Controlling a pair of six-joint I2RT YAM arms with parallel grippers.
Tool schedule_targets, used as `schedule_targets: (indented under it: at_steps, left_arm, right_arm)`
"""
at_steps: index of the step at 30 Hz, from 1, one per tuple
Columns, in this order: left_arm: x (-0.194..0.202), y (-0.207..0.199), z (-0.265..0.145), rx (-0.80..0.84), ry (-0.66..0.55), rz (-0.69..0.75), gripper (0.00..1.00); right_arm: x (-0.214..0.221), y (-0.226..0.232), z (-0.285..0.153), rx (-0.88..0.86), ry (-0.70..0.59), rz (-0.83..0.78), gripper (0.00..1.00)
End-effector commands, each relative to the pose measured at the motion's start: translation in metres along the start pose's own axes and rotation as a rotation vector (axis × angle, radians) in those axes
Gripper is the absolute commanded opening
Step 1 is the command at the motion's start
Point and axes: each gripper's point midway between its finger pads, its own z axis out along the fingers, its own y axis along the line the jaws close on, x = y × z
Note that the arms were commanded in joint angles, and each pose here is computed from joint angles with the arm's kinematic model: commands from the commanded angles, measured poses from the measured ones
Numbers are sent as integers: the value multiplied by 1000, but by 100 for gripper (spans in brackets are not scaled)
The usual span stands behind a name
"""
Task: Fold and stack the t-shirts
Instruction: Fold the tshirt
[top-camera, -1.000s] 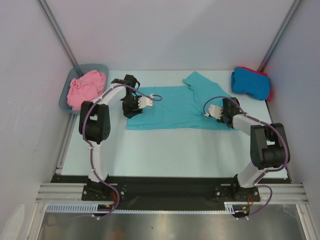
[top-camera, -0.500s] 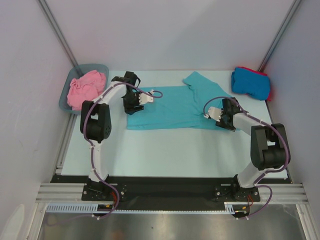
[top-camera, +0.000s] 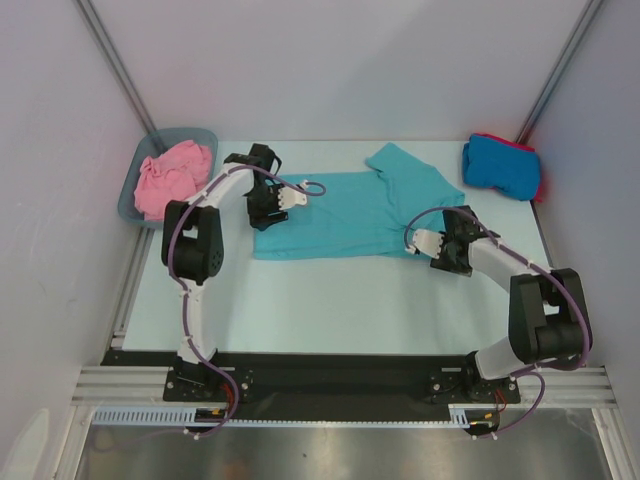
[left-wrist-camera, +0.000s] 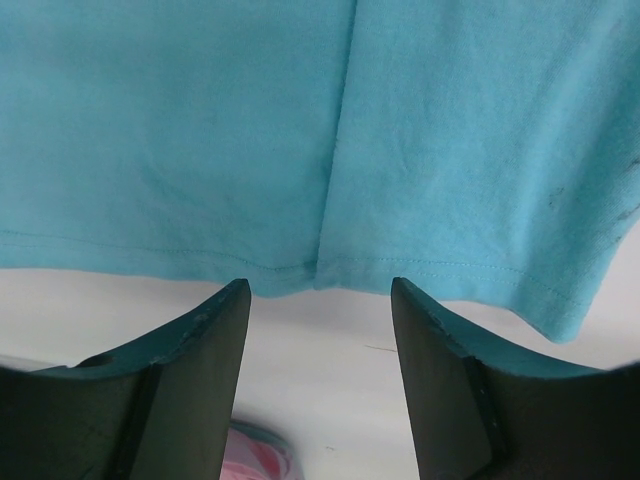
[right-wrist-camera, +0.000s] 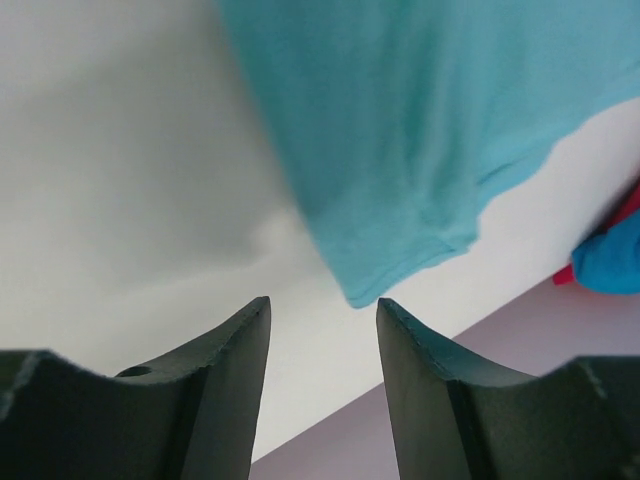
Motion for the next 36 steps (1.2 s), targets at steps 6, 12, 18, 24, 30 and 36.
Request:
schedule_targets:
  at_steps: [6,12,18,24,30,36]
  left_arm:
    - [-14,9,-4,-17,-42,18,63]
    - [-16,10,-4,-18,-45,24,63]
    - [-19,10,-4,-15,-52,29,61]
    - [-17,5,-1,7,-38,46,59]
    - [-13,-5,4,53,-28,49,62]
    - [-7,-7,18,76,-1,45,59]
  right_arm:
    - [7,21,11,-21,19,-17,50]
    - [6,19,25,-12,35,1,48]
    - [4,16,35,1,40,3,46]
    - [3,11,40,18,42,0,41]
    - [3,12,41,13,43,-4,41]
    - [0,14,40,6,38,4,29]
